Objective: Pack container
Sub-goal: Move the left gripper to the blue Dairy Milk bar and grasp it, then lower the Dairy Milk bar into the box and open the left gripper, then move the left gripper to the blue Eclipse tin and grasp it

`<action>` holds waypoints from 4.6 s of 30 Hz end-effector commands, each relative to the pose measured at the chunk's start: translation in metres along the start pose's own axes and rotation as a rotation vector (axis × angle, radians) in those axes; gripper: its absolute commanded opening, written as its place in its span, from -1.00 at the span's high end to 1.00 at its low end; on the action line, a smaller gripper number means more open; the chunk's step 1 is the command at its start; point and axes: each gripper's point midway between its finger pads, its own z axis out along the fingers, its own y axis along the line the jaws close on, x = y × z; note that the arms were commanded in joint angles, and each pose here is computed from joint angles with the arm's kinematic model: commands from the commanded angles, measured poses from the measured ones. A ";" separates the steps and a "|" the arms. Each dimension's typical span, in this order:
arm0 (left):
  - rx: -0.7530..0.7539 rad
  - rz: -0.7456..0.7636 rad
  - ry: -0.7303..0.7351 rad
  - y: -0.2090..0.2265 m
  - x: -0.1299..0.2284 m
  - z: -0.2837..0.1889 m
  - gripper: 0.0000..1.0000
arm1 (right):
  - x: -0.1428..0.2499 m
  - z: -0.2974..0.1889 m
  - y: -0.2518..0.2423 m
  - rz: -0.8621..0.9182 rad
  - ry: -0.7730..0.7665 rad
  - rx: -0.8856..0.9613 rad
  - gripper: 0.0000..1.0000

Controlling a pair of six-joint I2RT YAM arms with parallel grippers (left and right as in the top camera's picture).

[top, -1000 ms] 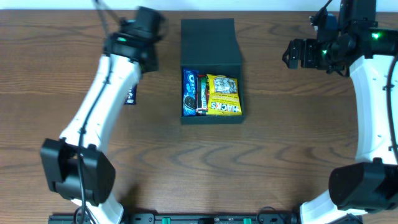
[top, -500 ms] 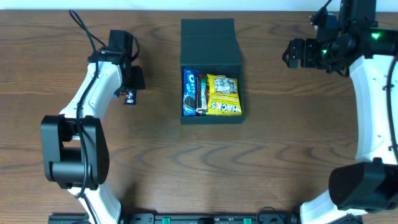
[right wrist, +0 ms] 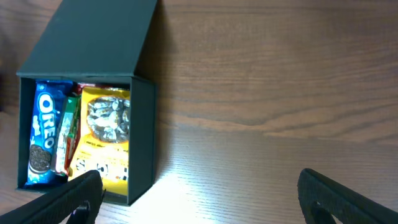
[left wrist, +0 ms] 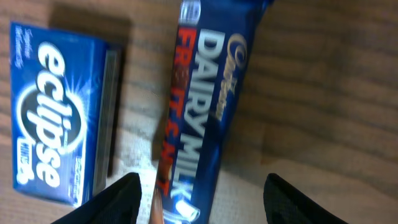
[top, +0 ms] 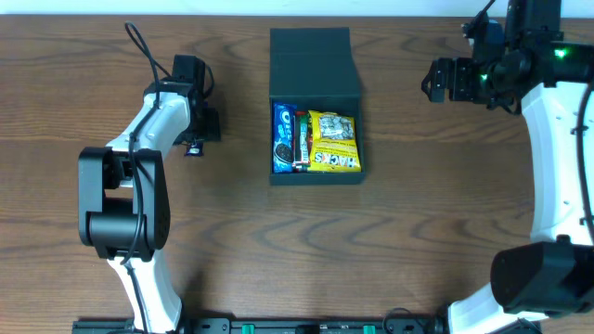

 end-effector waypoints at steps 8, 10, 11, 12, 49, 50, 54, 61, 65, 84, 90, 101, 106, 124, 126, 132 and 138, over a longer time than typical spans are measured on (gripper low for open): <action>-0.026 0.072 -0.054 0.003 -0.014 0.012 -0.23 | -0.001 -0.009 0.002 -0.005 -0.015 -0.007 -0.99; -0.028 0.074 -0.041 0.003 -0.012 0.016 -0.22 | -0.001 -0.009 0.002 -0.005 -0.015 -0.007 -0.99; -0.028 0.074 -0.035 0.003 -0.010 0.019 -0.22 | -0.001 -0.009 0.002 -0.005 -0.015 -0.007 -0.98; -0.029 0.075 -0.029 0.003 -0.009 0.021 -0.21 | -0.001 -0.009 0.002 -0.005 -0.015 -0.007 -0.99; -0.010 -0.009 -0.023 0.000 -0.011 0.018 0.54 | -0.002 -0.009 0.002 -0.006 -0.020 -0.007 -0.98; -0.009 -0.008 -0.027 -0.001 -0.014 0.014 0.54 | -0.002 -0.009 0.002 -0.006 -0.020 -0.007 -0.99; -0.001 -0.022 -0.055 -0.005 -0.032 -0.014 0.55 | -0.004 -0.009 0.002 -0.008 -0.027 -0.006 -0.99; 0.041 -0.002 -0.147 -0.038 -0.059 -0.079 0.71 | -0.006 -0.009 0.002 -0.006 -0.038 -0.006 -0.97; 0.096 0.002 -0.201 -0.082 -0.057 -0.112 0.70 | -0.007 -0.010 -0.001 0.001 -0.038 0.004 -0.97; 0.313 0.145 -0.132 -0.258 0.043 -0.143 0.67 | 0.004 -0.023 -0.063 0.198 -0.027 0.101 -0.98; 0.277 0.129 -0.080 -0.258 0.051 -0.121 0.66 | 0.004 -0.023 -0.063 0.198 -0.027 0.101 -0.98; 0.211 0.104 -0.032 -0.253 0.058 -0.089 0.65 | 0.004 -0.023 -0.063 0.198 -0.026 0.101 -0.98; 0.196 0.106 -0.025 -0.252 0.059 -0.084 0.31 | 0.005 -0.023 -0.063 0.199 -0.023 0.101 -0.98; -0.090 0.048 -0.414 -0.132 -0.018 -0.212 -0.44 | 0.005 -0.023 -0.063 0.198 -0.024 0.101 -0.99; -0.121 0.019 -0.361 -0.097 -0.019 -0.211 -0.45 | 0.005 -0.023 -0.063 0.198 -0.025 0.101 -0.98; -0.158 -0.012 -0.152 0.005 -0.015 -0.184 -0.50 | 0.003 -0.023 -0.064 0.196 -0.032 0.101 -0.99; -0.143 -0.047 -0.076 0.054 -0.008 -0.128 -0.57 | 0.003 -0.023 -0.063 0.195 -0.030 0.100 -0.99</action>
